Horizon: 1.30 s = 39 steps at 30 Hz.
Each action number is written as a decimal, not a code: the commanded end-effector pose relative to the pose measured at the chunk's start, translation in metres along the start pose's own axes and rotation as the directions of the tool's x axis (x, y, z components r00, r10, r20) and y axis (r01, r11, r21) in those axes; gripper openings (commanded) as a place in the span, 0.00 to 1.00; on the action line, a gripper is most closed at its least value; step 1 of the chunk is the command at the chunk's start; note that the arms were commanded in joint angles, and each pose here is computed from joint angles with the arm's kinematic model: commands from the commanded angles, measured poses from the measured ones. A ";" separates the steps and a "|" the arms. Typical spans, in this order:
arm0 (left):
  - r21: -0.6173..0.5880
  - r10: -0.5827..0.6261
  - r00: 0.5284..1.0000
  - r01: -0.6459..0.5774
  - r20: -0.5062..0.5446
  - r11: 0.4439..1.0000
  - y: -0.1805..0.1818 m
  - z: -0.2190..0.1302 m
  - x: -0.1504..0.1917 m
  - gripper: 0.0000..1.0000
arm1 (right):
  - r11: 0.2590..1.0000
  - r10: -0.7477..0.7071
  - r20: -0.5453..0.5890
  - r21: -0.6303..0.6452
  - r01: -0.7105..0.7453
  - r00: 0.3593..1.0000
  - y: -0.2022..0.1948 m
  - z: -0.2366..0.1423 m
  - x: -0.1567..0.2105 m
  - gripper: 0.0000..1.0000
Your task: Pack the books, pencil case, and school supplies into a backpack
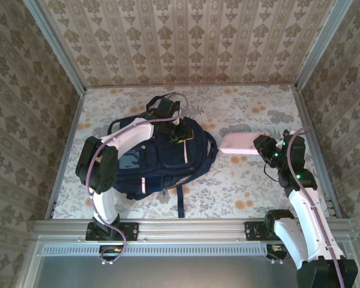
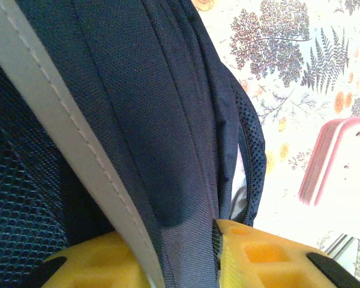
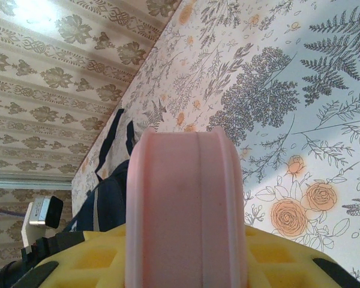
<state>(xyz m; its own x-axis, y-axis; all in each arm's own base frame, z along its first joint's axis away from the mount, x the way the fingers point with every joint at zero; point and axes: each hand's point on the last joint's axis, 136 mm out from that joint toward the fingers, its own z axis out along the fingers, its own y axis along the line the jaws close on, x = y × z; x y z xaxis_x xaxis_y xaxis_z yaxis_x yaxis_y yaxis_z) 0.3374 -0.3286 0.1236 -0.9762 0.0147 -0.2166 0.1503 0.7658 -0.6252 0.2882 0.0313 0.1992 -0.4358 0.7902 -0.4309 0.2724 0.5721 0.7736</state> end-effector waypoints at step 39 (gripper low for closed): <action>0.506 0.331 0.892 -0.449 0.309 0.737 -0.124 -0.285 0.046 0.00 | 0.845 -0.101 -0.125 -0.534 0.019 0.987 0.150 -0.035 0.040 0.22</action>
<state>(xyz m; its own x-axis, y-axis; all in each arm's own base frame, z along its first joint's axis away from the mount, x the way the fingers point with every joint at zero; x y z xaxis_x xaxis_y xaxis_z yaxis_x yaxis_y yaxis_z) 0.2492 -0.2356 0.3378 -0.8948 0.0772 -0.4397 0.4289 0.4214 -0.7990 0.2825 0.1234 0.2868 -0.5589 0.6765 -0.4797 -0.1328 0.4980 0.8570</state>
